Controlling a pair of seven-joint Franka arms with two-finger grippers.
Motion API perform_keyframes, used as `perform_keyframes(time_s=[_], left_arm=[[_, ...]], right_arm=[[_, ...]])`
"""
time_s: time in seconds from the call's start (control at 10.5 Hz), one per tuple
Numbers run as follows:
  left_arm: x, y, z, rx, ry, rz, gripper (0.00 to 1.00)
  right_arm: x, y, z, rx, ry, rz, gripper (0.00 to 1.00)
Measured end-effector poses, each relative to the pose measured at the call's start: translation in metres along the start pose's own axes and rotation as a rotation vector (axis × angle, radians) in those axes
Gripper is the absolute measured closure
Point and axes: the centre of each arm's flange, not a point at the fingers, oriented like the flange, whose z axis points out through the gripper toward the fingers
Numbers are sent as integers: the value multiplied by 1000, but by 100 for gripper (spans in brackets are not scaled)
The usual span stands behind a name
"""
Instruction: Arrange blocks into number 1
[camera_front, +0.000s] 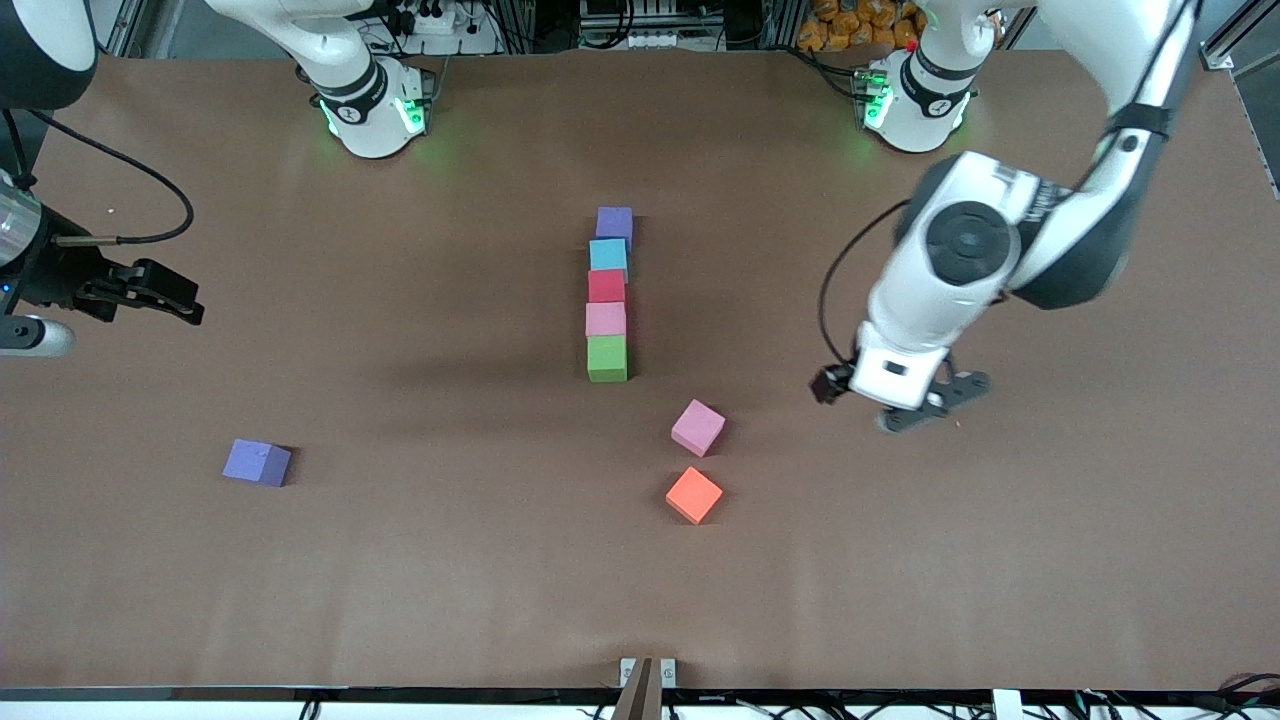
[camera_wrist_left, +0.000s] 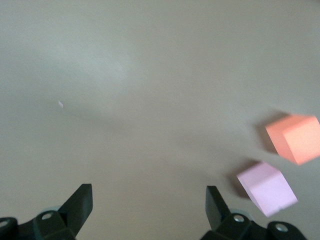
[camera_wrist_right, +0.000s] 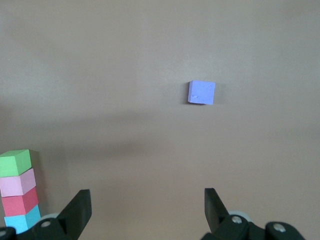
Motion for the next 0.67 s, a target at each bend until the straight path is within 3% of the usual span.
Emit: perform_keyframes(time_s=[0.19,0.48,0.67], left_arm=[[26,-39,-22,13,25,1,0],[34,-71,-43,53,8,38,0],[44,-92,-53,35,-3,69,0]], right_arm=[[0,0,0,0,0,4,0],[0,0,0,0,-1,7,0],[0,1,0,0,-2,8,0]])
